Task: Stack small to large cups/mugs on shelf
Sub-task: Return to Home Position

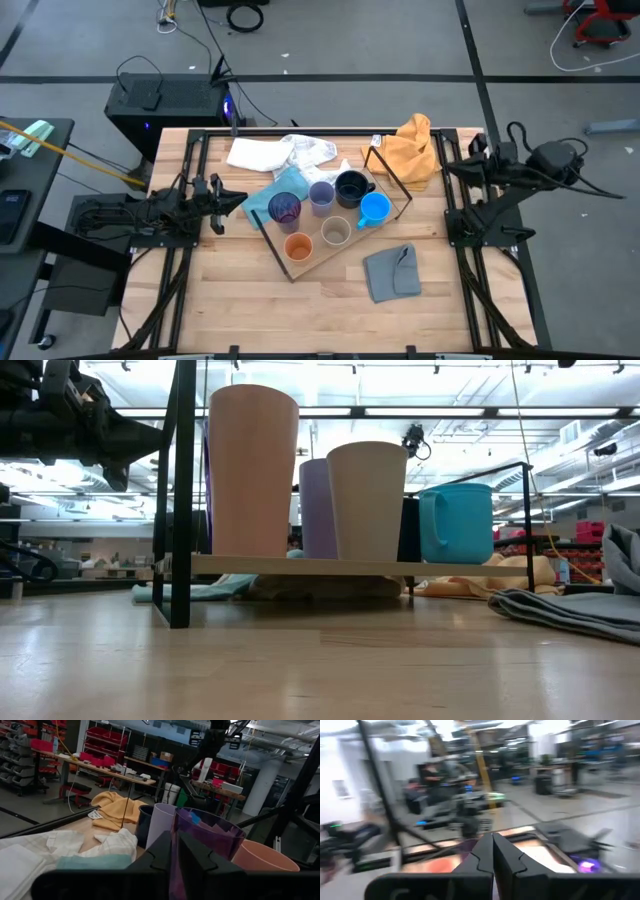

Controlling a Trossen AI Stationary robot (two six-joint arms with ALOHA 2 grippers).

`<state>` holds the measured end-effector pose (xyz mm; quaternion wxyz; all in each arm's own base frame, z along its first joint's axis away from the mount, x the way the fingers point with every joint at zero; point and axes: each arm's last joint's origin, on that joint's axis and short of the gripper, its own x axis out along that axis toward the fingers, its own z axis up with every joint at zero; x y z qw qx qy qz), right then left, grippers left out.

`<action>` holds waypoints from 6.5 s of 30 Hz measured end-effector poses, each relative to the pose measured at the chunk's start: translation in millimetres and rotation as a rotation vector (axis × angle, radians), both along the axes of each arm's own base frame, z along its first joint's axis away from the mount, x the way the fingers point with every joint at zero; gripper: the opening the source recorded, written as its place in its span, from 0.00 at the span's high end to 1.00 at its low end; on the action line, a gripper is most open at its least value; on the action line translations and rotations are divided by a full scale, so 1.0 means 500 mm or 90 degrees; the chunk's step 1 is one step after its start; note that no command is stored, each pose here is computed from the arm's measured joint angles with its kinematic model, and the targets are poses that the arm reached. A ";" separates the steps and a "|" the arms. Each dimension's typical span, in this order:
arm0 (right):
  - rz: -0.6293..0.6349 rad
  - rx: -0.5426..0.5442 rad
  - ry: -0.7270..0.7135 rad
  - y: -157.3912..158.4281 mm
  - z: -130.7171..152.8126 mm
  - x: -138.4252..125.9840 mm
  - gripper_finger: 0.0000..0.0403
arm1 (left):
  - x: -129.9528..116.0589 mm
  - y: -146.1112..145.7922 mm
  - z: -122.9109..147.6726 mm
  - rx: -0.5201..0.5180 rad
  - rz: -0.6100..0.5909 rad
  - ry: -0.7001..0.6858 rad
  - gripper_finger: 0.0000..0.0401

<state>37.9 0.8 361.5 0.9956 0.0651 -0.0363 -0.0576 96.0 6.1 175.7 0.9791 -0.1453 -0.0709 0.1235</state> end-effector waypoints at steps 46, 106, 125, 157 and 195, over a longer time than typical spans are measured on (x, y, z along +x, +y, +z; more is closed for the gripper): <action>0.079 0.047 -0.172 -0.039 -0.183 0.056 1.00 | 0.000 0.000 -0.002 -0.031 -0.003 -0.003 0.91; 0.037 -0.011 -0.149 -0.005 -0.334 0.115 0.99 | 0.000 0.000 -0.001 -0.030 -0.003 -0.003 0.90; 0.111 0.033 -0.018 0.001 -0.374 0.122 1.00 | 0.000 0.000 -0.002 -0.030 -0.003 -0.002 0.90; 0.095 0.089 -0.016 -0.001 -0.375 0.123 0.99 | 0.002 -0.011 -0.004 0.140 -0.092 0.038 0.97; 0.081 0.101 -0.010 -0.002 -0.377 0.123 0.98 | 0.002 -0.011 -0.004 0.142 -0.091 0.038 0.90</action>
